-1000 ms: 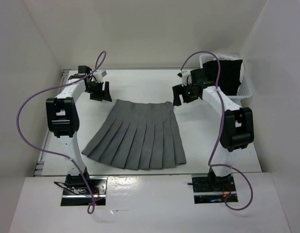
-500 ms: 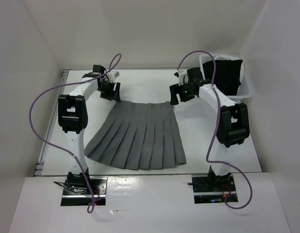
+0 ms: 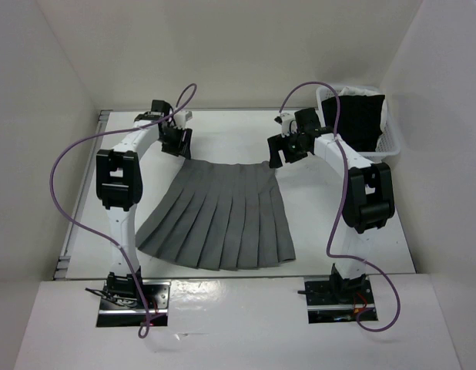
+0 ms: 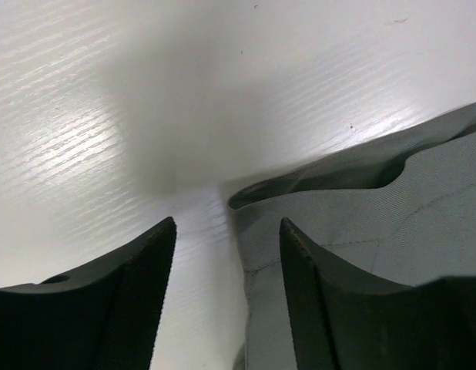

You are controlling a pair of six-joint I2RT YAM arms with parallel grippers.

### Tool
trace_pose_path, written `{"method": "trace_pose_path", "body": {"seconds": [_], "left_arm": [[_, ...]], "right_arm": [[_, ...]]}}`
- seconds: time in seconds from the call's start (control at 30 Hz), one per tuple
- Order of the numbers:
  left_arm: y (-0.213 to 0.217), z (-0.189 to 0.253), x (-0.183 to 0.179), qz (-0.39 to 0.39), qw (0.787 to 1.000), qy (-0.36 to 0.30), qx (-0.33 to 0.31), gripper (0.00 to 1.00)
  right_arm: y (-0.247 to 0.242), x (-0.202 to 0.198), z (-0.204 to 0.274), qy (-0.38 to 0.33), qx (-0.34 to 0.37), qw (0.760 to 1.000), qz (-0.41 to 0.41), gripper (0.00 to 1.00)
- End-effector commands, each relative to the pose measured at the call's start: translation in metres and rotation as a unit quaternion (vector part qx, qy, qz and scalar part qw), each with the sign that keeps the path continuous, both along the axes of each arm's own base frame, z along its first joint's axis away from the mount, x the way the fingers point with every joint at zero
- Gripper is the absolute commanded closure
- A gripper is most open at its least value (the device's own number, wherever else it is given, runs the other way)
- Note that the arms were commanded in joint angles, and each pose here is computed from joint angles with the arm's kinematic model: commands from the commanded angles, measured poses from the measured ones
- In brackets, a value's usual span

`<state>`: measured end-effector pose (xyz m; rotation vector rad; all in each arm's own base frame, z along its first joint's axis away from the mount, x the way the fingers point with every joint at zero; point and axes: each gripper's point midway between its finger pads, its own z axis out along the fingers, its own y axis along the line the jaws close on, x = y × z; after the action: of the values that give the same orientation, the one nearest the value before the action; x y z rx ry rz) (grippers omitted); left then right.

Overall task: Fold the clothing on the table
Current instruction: Fold the skirt

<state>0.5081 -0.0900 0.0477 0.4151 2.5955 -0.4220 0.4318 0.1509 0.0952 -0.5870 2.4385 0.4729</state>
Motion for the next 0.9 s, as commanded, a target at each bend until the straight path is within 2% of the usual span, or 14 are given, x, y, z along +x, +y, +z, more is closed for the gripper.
{"method": "trace_pose_path", "body": {"seconds": [0.0,0.07,0.63,0.73,0.87], "left_arm": [[0.005,-0.002,0.005,-0.009,1.000,-0.004,0.011,0.38],[0.005,-0.007,0.005,-0.012,1.000,-0.001,0.014,0.42],[0.001,-0.021,0.003,-0.032,0.999,0.018,0.006,0.43],[-0.005,-0.018,0.003,-0.043,0.999,0.016,0.003,0.46],[-0.004,-0.026,-0.005,-0.047,0.998,0.030,0.005,0.55]], "right_arm": [[0.005,0.007,0.010,-0.017,-0.002,1.000,0.008,0.14],[0.005,0.009,0.011,-0.021,-0.001,1.000,0.008,0.14],[0.007,0.006,0.009,-0.022,-0.004,1.000,0.010,0.14],[0.007,0.006,0.009,-0.022,-0.004,1.000,0.010,0.14],[0.007,0.003,0.006,-0.017,-0.005,1.000,0.010,0.14]]}}
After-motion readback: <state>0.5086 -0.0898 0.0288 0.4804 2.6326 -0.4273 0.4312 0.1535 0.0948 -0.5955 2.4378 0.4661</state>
